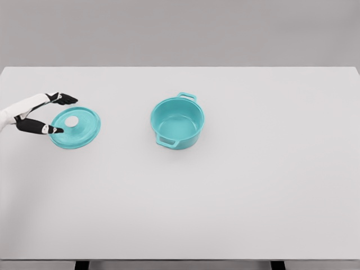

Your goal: Cover the pot with left arm

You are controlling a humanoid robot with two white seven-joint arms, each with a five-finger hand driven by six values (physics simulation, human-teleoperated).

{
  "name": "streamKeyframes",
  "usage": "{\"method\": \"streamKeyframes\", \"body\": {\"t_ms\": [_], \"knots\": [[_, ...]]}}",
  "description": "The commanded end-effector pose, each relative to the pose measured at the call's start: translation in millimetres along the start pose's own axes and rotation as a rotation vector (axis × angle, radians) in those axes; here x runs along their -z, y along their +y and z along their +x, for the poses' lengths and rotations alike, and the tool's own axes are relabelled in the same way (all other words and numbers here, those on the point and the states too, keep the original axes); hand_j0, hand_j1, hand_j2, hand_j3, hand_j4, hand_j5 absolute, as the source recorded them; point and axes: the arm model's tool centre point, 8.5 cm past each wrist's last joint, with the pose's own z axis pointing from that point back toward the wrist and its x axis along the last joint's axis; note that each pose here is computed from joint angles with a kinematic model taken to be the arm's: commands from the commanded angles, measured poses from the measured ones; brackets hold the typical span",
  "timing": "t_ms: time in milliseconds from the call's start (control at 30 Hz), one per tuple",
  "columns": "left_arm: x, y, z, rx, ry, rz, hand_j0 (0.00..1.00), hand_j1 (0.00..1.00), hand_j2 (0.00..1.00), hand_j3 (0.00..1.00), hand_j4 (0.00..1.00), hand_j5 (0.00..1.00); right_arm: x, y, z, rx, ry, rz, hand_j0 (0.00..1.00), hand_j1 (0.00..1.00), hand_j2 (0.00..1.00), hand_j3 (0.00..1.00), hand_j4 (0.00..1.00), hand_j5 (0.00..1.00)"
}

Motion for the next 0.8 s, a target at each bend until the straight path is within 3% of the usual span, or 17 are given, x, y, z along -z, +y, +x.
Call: {"method": "streamKeyframes", "body": {"t_ms": [0, 433, 767], "knots": [[3.2, -6.4, -7.5, -0.014, 0.02, -0.002, 0.83, 0.83, 0.83, 0.83, 0.83, 0.83, 0.0, 0.0, 0.1, -0.001, 0.0, 0.0, 1.0, 1.0, 1.0, 1.0, 1.0, 1.0], [14.7, -9.8, -6.6, -0.015, 0.016, -0.004, 0.82, 0.82, 0.82, 0.82, 0.82, 0.82, 0.0, 0.0, 0.1, -0.001, 0.0, 0.0, 1.0, 1.0, 1.0, 1.0, 1.0, 1.0], [18.5, -11.9, -10.8, -0.04, 0.07, -0.022, 0.8, 0.8, 0.8, 0.8, 0.8, 0.8, 0.0, 0.0, 0.1, -0.001, 0.0, 0.0, 1.0, 1.0, 1.0, 1.0, 1.0, 1.0]]}}
